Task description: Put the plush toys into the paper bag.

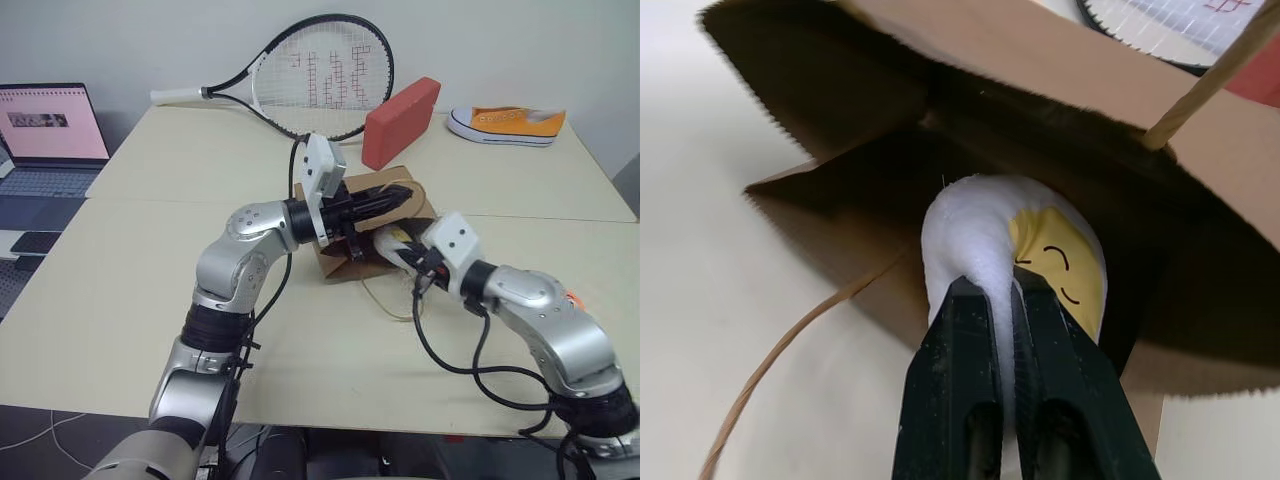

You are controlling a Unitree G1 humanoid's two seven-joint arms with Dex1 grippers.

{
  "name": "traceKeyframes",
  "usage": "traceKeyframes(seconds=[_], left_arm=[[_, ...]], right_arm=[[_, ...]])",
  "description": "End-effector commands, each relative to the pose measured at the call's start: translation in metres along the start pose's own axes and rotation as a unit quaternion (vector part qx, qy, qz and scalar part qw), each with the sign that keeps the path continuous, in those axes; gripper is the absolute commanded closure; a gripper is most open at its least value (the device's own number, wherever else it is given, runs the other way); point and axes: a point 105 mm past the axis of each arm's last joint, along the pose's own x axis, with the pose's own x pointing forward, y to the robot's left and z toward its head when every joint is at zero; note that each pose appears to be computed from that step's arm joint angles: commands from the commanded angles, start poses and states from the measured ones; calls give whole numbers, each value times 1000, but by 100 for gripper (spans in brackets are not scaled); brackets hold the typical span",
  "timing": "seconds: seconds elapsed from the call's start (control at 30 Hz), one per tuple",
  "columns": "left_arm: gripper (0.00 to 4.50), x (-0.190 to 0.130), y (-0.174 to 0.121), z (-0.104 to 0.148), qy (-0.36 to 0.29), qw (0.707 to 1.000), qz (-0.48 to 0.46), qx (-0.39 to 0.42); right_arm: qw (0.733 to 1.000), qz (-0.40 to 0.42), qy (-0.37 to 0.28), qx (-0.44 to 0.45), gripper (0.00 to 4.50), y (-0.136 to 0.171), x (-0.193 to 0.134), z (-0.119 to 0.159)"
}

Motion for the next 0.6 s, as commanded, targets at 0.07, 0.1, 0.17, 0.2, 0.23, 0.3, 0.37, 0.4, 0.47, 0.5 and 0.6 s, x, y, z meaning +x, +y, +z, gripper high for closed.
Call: traceKeyframes(seconds=[0.07,0.1,0.17,0.2,0.23,0.3,0.37,0.4,0.47,0.5,0.6], left_arm=[[450,1,-8,14,-16,999,-17,24],[450,1,-8,14,-15,999,-18,23],[450,1,-9,13,-14,999,-20,22],[450,2,-9,13,-14,999,-21,21],[450,2,-10,13,-13,999,-21,21],[450,2,-10,12,-10,999,-24,22],[450,2,-11,11,-9,999,-25,22],[450,2,-11,11,-9,999,-25,22],[450,1,-10,11,-9,999,-23,21],[450,1,-10,11,-10,1000,-21,19],[450,1,-10,11,-10,1000,-20,19]], right_arm=[[999,-39,-24,-23,448,-5,14,8],[998,-46,-26,-23,448,-5,19,8],[997,-65,-31,-25,448,-7,27,6],[996,-74,-33,-24,448,-8,32,5],[995,-84,-34,-27,448,-9,36,4],[994,-101,-33,-38,448,-10,43,-1],[992,-115,-33,-44,448,-12,48,-5],[991,-124,-32,-49,448,-13,49,-7],[988,-139,-32,-60,394,-15,51,-11],[987,-143,-31,-66,368,-16,52,-14],[986,-148,-40,-69,263,-16,51,-14]])
